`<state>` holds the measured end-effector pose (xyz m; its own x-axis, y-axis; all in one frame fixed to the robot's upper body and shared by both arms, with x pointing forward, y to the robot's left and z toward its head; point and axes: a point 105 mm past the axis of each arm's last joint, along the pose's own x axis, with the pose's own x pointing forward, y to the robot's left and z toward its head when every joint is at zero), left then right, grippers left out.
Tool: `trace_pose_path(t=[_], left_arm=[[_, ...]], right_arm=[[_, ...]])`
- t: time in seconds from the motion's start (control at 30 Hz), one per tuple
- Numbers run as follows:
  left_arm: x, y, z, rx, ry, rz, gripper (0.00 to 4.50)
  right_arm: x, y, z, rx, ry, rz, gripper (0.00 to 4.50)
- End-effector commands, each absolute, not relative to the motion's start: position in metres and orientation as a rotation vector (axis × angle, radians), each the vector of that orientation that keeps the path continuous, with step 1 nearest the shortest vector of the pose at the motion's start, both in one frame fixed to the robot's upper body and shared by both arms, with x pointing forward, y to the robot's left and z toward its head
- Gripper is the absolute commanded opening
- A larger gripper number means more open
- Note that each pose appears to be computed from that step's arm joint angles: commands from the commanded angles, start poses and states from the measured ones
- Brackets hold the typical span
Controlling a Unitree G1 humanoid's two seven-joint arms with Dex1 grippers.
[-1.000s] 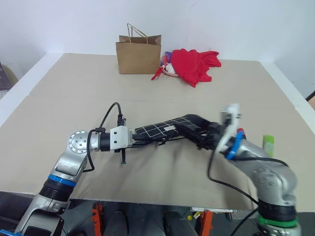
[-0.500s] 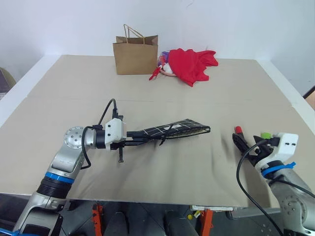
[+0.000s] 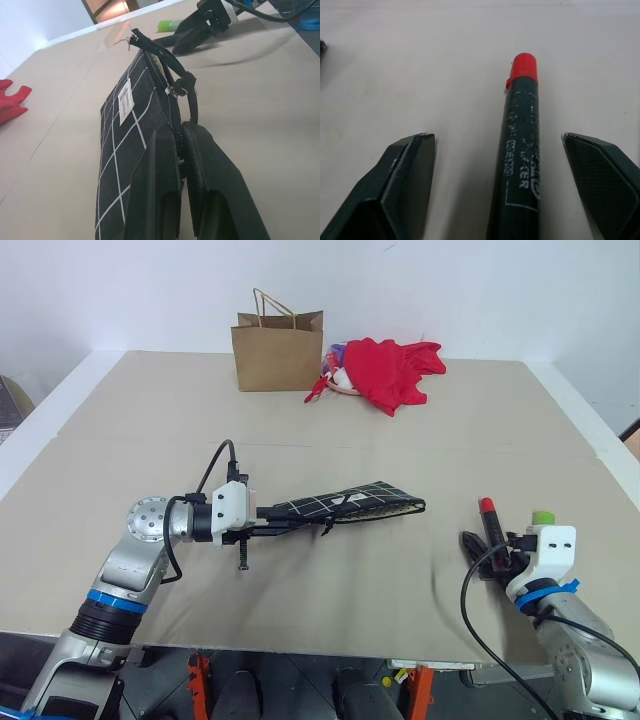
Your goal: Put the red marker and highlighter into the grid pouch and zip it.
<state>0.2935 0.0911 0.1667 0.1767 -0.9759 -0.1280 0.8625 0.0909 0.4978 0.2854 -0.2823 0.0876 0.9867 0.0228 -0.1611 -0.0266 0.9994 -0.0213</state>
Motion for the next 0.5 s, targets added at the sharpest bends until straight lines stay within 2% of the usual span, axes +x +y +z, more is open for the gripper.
trace_pose_path(t=[0.03, 0.07, 0.17, 0.23, 0.3, 0.4, 0.5], left_arm=[[0.291, 0.093, 0.179, 0.559, -0.313, -1.367, 0.00], [0.291, 0.093, 0.179, 0.559, -0.314, -1.363, 0.00], [0.291, 0.093, 0.180, 0.558, -0.316, -1.359, 0.00], [0.291, 0.093, 0.179, 0.557, -0.315, -1.364, 0.00], [0.290, 0.092, 0.179, 0.560, -0.313, -1.372, 0.00], [0.289, 0.091, 0.178, 0.560, -0.312, -1.378, 0.00], [0.287, 0.090, 0.176, 0.551, -0.303, -1.403, 0.00]], right_arm=[[0.279, -0.275, 0.071, -0.061, 0.226, 0.018, 2.89], [0.279, -0.273, 0.069, -0.062, 0.233, 0.015, 2.63], [0.278, -0.267, 0.066, -0.067, 0.241, -0.006, 1.20], [0.279, -0.262, 0.068, -0.080, 0.227, 0.003, 0.68], [0.283, -0.257, 0.077, -0.068, 0.188, 0.034, 0.69], [0.294, -0.244, 0.114, -0.061, 0.061, 0.182, 0.69], [0.298, -0.222, 0.180, -0.084, -0.119, 0.457, 0.69]])
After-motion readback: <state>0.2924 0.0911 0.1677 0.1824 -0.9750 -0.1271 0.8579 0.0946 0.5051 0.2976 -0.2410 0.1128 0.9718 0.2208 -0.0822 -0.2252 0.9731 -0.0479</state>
